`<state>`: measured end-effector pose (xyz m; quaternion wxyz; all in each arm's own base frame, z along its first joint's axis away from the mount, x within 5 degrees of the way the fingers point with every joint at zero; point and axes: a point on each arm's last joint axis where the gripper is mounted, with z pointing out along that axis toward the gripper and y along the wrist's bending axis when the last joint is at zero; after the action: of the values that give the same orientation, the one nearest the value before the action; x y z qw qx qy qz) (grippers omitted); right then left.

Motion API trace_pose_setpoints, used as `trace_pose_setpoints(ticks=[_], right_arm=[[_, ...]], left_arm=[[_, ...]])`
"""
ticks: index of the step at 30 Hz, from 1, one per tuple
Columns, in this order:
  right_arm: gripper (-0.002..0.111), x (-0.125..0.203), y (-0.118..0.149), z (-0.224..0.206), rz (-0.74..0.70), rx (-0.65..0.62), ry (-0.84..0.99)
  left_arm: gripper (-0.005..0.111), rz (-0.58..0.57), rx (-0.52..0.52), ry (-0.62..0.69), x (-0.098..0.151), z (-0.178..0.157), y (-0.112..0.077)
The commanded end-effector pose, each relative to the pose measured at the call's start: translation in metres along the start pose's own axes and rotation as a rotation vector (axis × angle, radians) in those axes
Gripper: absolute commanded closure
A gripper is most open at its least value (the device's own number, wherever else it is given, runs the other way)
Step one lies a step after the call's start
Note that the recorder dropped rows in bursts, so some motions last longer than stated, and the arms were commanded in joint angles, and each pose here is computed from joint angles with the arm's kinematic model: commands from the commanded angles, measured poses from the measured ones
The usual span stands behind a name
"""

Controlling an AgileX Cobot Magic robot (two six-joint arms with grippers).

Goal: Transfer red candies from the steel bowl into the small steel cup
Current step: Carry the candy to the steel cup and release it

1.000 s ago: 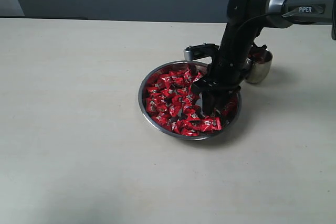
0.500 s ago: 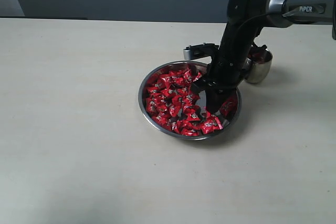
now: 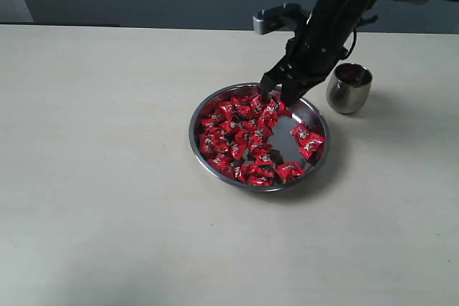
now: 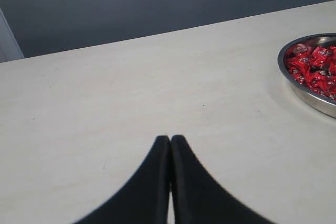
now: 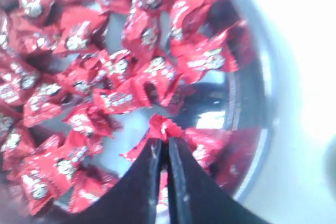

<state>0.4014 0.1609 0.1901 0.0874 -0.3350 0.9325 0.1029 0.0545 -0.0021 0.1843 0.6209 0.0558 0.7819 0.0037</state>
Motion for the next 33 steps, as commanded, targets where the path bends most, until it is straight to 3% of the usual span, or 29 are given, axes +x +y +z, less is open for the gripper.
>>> trace_pose_setpoints(ticks=[1, 6, 14, 33], right_arm=[[0.103, -0.006, -0.016, -0.031, -0.042, 0.253, -0.095], [0.103, 0.002, -0.048, -0.045, 0.063, 0.421, -0.112], [0.103, 0.021, -0.087, -0.055, 0.235, 0.402, -0.15], [0.102, 0.025, -0.09, -0.055, 0.249, 0.369, -0.138]], left_arm=[[0.106, -0.006, 0.003, -0.011, -0.001, 0.0, 0.0], [0.106, -0.006, 0.003, -0.011, -0.001, 0.0, 0.0], [0.106, -0.006, 0.003, -0.011, -0.001, 0.0, 0.0], [0.106, -0.006, 0.003, -0.011, -0.001, 0.0, 0.0]])
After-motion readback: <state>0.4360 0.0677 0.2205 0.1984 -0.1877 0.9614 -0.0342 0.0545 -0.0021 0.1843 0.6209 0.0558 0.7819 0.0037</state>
